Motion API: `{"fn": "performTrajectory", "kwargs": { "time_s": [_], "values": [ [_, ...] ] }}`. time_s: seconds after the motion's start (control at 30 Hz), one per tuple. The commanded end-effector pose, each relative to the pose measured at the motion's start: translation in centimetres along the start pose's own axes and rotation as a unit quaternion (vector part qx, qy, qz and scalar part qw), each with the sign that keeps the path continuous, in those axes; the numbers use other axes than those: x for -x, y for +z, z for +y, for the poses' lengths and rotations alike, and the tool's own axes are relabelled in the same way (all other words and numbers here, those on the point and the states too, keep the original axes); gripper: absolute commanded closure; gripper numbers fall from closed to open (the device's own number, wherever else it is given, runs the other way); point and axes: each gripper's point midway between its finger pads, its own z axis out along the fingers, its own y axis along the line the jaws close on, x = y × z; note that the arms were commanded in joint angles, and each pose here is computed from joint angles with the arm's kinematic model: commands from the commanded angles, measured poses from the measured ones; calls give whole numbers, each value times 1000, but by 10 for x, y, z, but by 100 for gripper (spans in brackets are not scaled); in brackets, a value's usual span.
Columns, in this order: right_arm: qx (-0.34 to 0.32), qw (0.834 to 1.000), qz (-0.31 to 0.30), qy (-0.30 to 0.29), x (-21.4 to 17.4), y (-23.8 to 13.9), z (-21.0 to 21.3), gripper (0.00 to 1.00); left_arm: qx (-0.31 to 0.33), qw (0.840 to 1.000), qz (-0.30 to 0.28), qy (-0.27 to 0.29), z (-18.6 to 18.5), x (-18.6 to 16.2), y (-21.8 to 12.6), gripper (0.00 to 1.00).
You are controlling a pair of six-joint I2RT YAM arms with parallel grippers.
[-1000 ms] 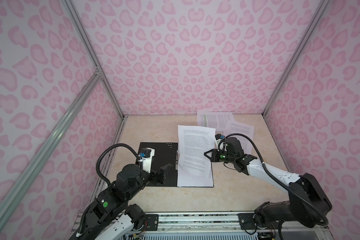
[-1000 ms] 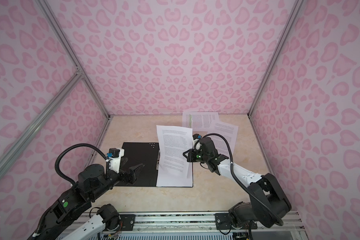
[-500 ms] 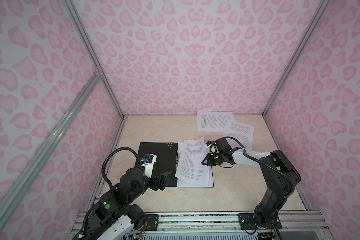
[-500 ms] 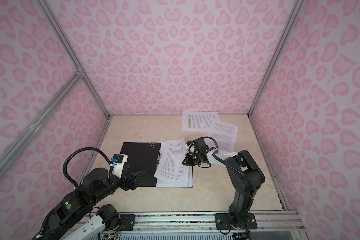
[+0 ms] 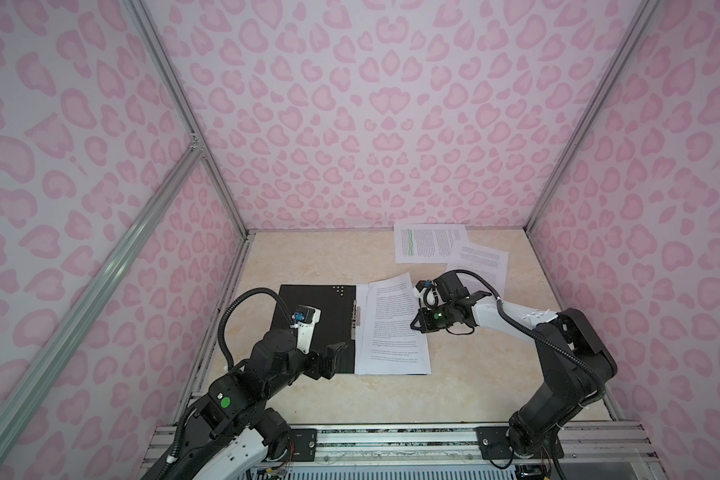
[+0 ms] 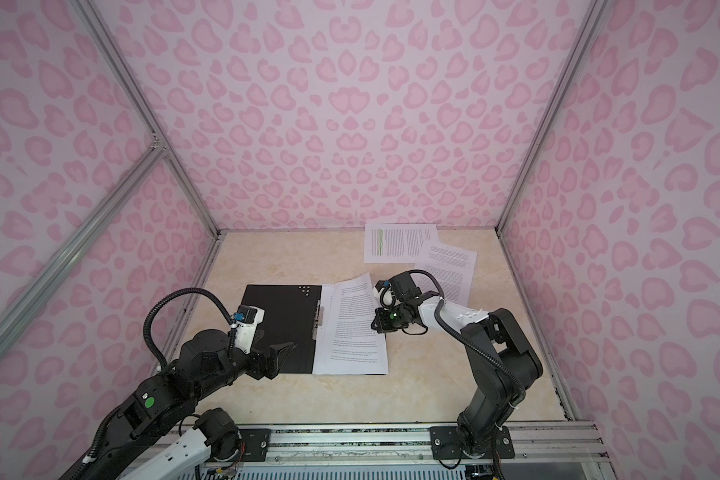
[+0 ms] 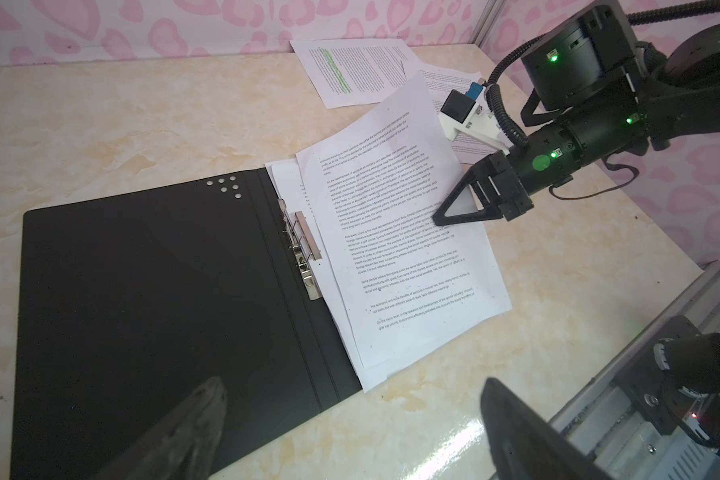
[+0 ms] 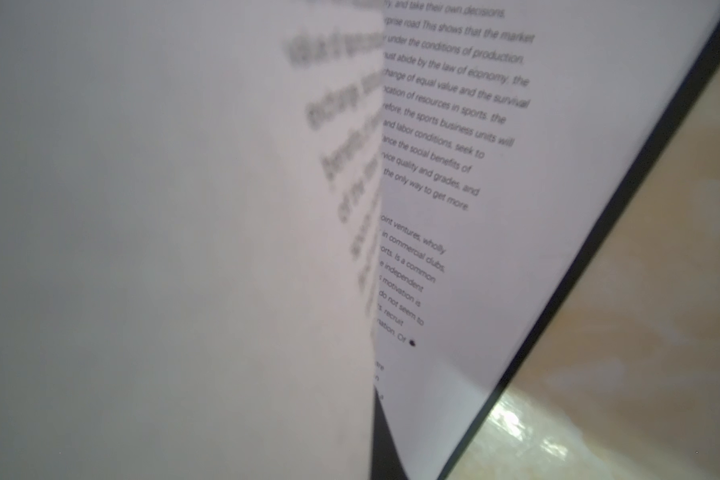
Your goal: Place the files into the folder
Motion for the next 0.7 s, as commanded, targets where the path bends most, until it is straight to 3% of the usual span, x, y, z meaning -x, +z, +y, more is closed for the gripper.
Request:
{"fn": "performTrajectory", "kwargs": {
  "time_s": [0.0,0.67],
  "values": [
    [13,1000,10,-16,0,6,10,100,-10,1000,-8,4,-4,5,-2,3],
    [20,999,40,-31,-5,20,19,100,-13,1000,-7,4,-5,4,-1,3]
  ]
}}
